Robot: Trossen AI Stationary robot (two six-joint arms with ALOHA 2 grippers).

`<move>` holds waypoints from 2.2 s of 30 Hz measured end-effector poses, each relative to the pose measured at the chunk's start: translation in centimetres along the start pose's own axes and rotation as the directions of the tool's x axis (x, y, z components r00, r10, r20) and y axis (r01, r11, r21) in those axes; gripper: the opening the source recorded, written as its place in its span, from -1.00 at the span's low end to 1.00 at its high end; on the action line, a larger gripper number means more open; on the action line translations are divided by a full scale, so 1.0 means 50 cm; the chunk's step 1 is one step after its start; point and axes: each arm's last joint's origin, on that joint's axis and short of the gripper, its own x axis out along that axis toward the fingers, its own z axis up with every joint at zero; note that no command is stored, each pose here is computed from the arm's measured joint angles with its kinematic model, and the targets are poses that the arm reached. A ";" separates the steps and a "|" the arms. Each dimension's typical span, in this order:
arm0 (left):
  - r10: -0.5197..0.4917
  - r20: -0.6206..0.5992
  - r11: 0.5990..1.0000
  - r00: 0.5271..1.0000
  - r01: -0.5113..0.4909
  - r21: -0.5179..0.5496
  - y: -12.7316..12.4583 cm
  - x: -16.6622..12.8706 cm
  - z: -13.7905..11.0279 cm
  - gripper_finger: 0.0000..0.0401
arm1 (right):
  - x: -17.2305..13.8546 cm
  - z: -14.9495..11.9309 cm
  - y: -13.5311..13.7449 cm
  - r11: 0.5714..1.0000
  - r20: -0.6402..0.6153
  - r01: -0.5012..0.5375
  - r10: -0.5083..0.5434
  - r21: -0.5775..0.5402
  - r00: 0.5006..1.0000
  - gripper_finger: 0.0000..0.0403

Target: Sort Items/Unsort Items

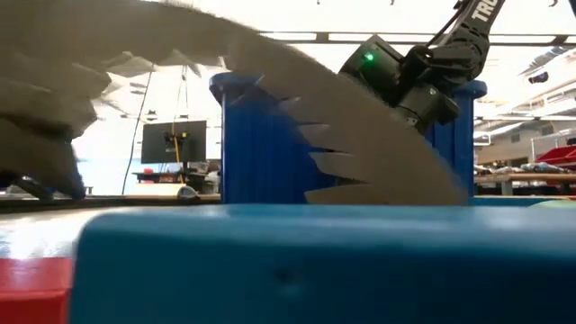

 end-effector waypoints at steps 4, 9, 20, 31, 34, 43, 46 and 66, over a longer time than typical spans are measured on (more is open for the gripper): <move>-0.020 0.009 1.000 1.000 0.020 -0.009 -0.006 0.000 0.001 -1.00 | -0.005 0.011 0.016 0.998 0.034 -0.069 0.070 -0.013 0.997 -0.78; -0.038 -0.003 0.999 0.999 0.038 -0.028 -0.008 0.008 -0.003 -1.00 | -0.006 0.020 0.024 0.993 0.071 -0.120 0.119 0.007 0.990 -0.58; -0.052 0.010 0.998 0.999 0.053 -0.024 -0.014 0.021 -0.001 -1.00 | -0.006 0.019 0.023 0.992 0.064 -0.123 0.121 0.018 0.991 -0.40; -0.058 -0.013 0.998 0.998 0.058 -0.004 -0.016 0.021 -0.002 -1.00 | -0.007 0.019 0.023 0.991 0.054 -0.135 0.134 0.013 0.989 -0.42; -0.106 -0.023 0.994 0.994 0.106 0.020 -0.026 0.020 -0.004 -1.00 | -0.008 0.020 0.029 0.984 0.045 -0.177 0.177 0.002 0.983 -0.48; -0.253 -0.041 0.963 0.967 0.255 0.083 -0.058 0.014 -0.007 -1.00 | -0.035 0.032 0.084 0.943 0.072 -0.314 0.323 -0.114 0.944 -0.97; -0.265 -0.039 0.961 0.963 0.268 0.074 -0.061 0.015 -0.005 -1.00 | -0.052 0.048 0.104 0.932 0.099 -0.333 0.349 -0.146 0.932 -0.95; -0.478 0.031 0.860 0.878 0.461 0.218 -0.143 0.008 0.049 -1.00 | -0.180 0.133 0.156 0.919 0.211 -0.168 0.254 -0.356 0.944 -0.99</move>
